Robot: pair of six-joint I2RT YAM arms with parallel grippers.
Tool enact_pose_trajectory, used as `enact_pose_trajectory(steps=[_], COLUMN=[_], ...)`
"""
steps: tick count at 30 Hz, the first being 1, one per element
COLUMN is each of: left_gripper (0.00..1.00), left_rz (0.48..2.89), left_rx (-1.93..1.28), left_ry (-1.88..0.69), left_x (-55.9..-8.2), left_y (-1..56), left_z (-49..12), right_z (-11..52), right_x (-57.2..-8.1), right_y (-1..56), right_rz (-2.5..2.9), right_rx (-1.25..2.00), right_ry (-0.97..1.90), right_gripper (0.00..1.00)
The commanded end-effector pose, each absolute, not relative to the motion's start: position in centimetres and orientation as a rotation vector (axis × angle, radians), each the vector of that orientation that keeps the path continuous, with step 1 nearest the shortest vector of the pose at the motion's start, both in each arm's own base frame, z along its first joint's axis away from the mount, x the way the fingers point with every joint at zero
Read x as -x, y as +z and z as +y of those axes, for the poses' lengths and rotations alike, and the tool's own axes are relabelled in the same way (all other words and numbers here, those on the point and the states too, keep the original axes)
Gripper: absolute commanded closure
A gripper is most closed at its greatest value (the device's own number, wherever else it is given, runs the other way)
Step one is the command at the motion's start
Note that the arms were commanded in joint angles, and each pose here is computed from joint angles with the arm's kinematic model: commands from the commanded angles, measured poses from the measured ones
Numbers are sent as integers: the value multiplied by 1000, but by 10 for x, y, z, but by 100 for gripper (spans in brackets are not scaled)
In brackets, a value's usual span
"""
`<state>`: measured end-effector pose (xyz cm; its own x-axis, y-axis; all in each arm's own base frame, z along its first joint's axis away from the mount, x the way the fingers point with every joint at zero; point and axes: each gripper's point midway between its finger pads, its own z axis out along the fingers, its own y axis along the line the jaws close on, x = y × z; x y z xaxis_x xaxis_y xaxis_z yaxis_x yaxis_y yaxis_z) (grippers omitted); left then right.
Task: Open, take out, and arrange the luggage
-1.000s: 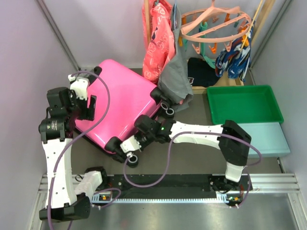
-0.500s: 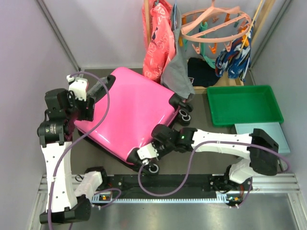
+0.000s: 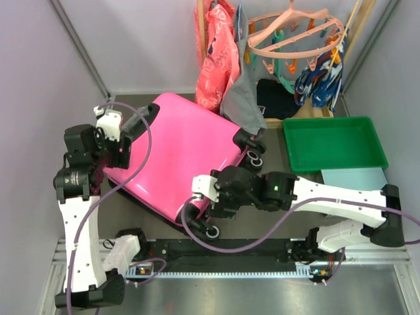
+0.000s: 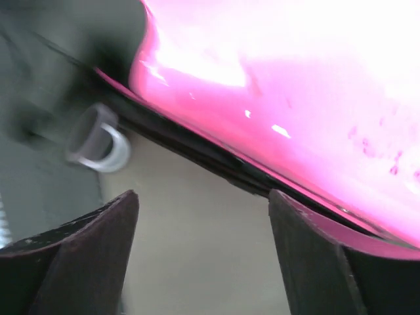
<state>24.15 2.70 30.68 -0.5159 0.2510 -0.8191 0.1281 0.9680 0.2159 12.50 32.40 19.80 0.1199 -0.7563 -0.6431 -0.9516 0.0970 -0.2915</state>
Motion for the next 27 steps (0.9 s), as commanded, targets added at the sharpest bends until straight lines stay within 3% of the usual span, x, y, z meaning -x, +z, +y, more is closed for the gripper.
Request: enact_pose_trajectory(steps=[1, 2, 4, 12, 21, 24, 25, 27], left_gripper=[19, 19, 19, 19, 19, 19, 19, 19], left_rz=[2076, 2077, 2073, 2062, 2056, 2054, 2054, 2050], left_rx=[-269, -271, -268, -269, -277, -280, -281, -284], left_ry=[187, 181, 170, 171, 156, 158, 156, 151], left_x=[-249, -249, -249, -246, -238, -236, -236, -236], left_y=[310, 309, 309, 313, 313, 314, 315, 316], left_z=[31, 30, 29, 28, 24, 24, 24, 22], right_z=[340, 345, 356, 386, 401, 401, 401, 400], right_x=[-82, -74, -57, -41, -61, -62, -62, -64], right_y=[243, 243, 241, 203, 147, 134, 134, 138], right_rz=[1871, 1902, 2016, 2237, 2266, 2278, 2277, 2270], right_rx=[1403, 1375, 1236, 976, 997, 1019, 1018, 1010], right_ry=[464, 476, 536, 599, 323, 281, 280, 286], right_gripper=[14, 14, 1, 1, 2, 22, 44, 61])
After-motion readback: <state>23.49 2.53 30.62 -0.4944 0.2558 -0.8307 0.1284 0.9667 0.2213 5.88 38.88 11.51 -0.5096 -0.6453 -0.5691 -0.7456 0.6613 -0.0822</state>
